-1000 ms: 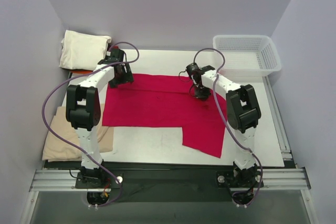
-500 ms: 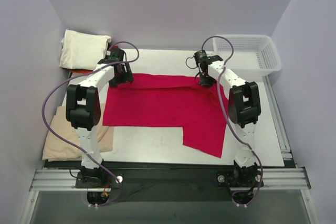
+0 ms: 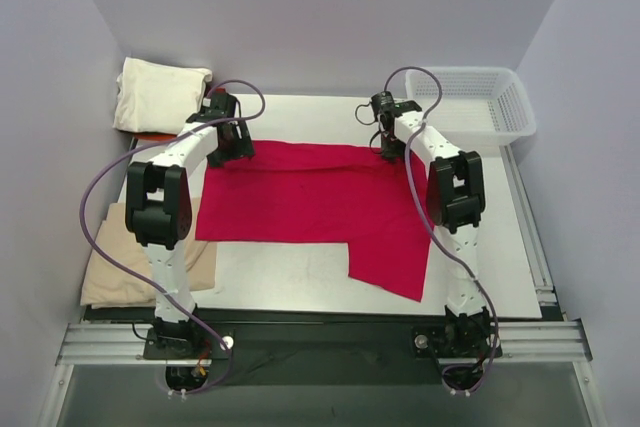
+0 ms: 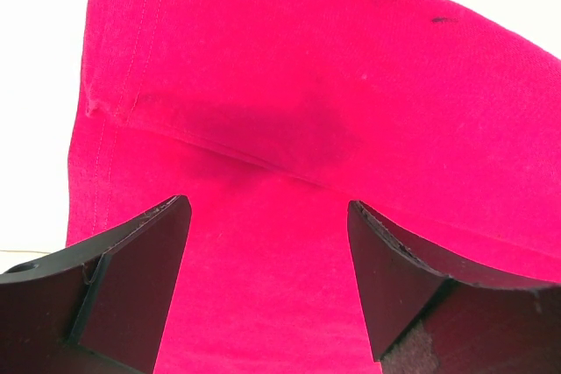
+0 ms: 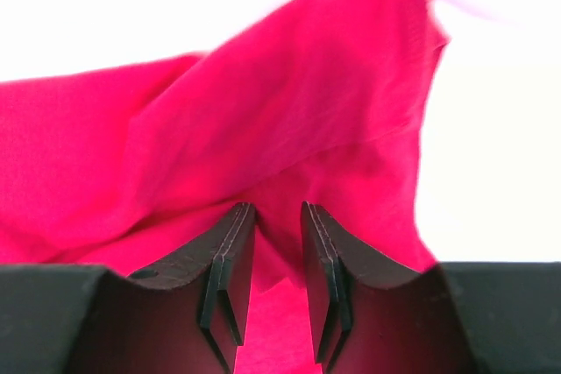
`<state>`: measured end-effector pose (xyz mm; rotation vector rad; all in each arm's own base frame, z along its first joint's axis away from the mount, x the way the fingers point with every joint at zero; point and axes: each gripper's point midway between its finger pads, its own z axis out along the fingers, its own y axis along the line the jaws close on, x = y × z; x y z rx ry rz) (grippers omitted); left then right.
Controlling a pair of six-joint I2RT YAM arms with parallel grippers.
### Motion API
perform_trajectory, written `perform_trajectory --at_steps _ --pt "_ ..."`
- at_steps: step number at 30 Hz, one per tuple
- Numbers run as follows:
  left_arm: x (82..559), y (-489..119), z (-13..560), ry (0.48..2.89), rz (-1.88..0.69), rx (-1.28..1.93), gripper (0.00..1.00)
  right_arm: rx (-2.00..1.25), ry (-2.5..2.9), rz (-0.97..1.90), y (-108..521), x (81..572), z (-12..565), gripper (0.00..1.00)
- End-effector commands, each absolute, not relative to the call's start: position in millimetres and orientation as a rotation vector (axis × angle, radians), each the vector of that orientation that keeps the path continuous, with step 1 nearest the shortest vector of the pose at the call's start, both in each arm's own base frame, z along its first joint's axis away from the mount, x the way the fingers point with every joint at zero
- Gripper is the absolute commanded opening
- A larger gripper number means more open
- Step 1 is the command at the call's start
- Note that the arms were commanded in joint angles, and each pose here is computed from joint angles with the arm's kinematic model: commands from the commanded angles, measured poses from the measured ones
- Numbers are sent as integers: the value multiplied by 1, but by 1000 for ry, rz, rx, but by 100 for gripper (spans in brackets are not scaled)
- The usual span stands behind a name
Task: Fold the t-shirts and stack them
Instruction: Fold the flattened tshirt in 1/3 of the way
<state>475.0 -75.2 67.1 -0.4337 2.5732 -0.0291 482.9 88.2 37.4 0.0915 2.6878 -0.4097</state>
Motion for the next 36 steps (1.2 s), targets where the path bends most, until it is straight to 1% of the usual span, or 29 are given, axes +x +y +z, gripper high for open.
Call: perform_trajectory --at_steps 1,7,18,22,27,36 --pt "483 -75 95 2506 -66 -435 84 109 2634 -477 72 487 71 29" --pt "484 -76 94 2505 -71 -434 83 102 2600 -465 74 480 94 29" --pt "483 -76 89 2511 -74 -441 83 -23 2588 -447 112 439 107 29" --pt "483 -75 88 2513 -71 -443 83 -65 2621 -407 128 421 99 29" --pt "483 -75 85 2515 -70 -448 83 -74 2683 -400 128 402 79 29" --pt "486 -77 84 2518 -68 -448 83 -55 2732 -411 121 400 60 29"
